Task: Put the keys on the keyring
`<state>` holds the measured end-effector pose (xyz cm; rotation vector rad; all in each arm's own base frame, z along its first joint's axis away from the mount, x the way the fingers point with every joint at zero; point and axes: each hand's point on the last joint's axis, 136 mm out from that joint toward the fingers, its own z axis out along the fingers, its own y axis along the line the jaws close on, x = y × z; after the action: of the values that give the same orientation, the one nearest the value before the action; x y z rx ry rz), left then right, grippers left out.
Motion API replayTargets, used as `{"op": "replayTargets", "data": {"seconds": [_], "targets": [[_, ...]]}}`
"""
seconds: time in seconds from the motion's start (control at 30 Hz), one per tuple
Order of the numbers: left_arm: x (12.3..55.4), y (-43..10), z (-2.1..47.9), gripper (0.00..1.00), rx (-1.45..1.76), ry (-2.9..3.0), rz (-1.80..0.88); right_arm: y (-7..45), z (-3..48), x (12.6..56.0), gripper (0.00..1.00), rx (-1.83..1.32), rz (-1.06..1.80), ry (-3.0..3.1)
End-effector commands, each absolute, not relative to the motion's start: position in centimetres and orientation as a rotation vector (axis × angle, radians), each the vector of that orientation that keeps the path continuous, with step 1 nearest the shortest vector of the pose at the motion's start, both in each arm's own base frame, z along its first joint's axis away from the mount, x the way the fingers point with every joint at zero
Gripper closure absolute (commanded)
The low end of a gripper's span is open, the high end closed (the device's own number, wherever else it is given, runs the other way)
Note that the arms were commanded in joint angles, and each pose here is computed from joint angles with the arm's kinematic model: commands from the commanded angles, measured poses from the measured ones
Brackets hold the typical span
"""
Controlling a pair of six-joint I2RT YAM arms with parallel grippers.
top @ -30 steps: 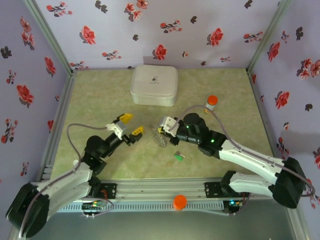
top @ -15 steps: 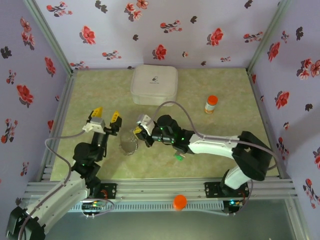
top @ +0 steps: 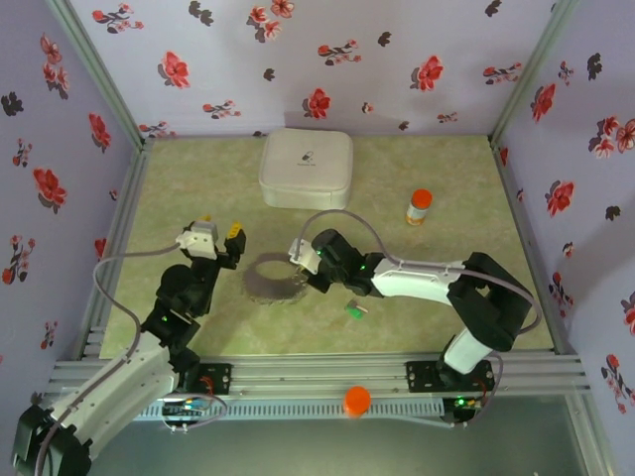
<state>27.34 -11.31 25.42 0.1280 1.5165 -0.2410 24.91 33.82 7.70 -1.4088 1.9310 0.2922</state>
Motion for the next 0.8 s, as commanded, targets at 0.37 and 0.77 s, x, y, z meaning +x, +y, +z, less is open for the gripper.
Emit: {"op": "replayTargets", "data": {"seconds": [0.37, 0.77], "targets": [[28.1, -11.1, 22.3, 0.32, 0.016, 1.781, -0.290, 27.1, 2.8, 27.4, 0.99, -1.641, -0.144, 2.034], [28.6, -11.5, 17.4, 0.33, 0.007, 2.071, -0.268, 28.1, 9.0, 28.0, 0.54, -1.274, 0.122, 2.045]]}}
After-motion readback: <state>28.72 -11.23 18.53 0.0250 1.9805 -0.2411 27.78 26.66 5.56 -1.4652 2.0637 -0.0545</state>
